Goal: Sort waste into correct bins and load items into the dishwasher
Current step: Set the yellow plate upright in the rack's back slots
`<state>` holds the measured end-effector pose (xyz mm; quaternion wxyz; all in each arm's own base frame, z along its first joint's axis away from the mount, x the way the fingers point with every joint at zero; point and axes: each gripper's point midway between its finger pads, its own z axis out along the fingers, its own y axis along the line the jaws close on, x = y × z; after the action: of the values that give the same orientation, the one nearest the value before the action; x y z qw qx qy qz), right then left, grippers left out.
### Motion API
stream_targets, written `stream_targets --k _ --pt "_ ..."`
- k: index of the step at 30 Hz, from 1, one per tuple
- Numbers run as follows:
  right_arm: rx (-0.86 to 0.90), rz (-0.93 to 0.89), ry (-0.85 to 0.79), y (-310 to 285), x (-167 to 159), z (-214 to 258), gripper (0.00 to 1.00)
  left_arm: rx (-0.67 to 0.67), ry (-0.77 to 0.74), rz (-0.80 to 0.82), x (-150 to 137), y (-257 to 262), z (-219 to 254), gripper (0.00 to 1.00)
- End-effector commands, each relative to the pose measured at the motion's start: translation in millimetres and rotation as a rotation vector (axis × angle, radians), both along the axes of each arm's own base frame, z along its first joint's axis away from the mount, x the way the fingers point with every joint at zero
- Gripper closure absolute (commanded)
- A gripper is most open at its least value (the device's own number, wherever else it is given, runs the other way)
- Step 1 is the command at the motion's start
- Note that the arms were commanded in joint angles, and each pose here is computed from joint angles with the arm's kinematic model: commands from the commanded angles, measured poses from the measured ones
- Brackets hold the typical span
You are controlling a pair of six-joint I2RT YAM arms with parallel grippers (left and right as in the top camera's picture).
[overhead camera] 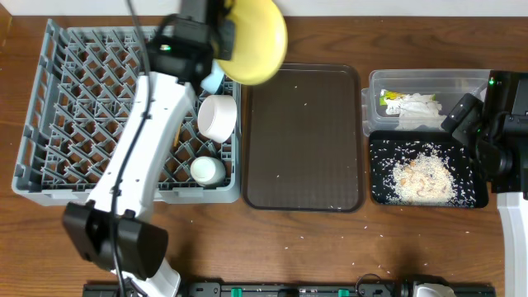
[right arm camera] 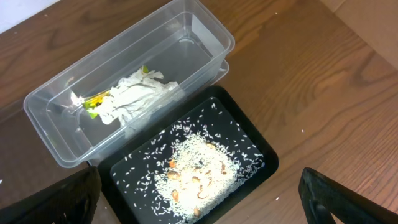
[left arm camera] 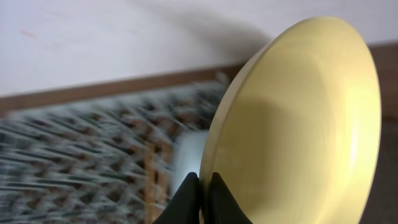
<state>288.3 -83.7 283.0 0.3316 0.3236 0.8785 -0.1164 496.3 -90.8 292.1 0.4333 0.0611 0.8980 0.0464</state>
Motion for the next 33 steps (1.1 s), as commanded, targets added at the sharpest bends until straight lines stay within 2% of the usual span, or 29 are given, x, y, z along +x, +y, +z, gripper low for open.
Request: stream_targets --k 1,8,20,33 --pt "0.000 -0.023 -0.011 -2 -1 2 0.01 0.143 -0.043 0.035 4 41 18 0.93" --pt "0.000 -0.023 -0.011 -2 -1 2 0.01 0.252 -0.062 0.081 12 92 26 0.93" --pt "0.000 -0.023 -0.011 -2 -1 2 0.01 0.303 -0.088 0.171 34 152 19 0.93" --pt "0.000 -0.023 -0.011 -2 -1 2 0.01 0.399 0.000 0.260 56 186 -32 0.93"
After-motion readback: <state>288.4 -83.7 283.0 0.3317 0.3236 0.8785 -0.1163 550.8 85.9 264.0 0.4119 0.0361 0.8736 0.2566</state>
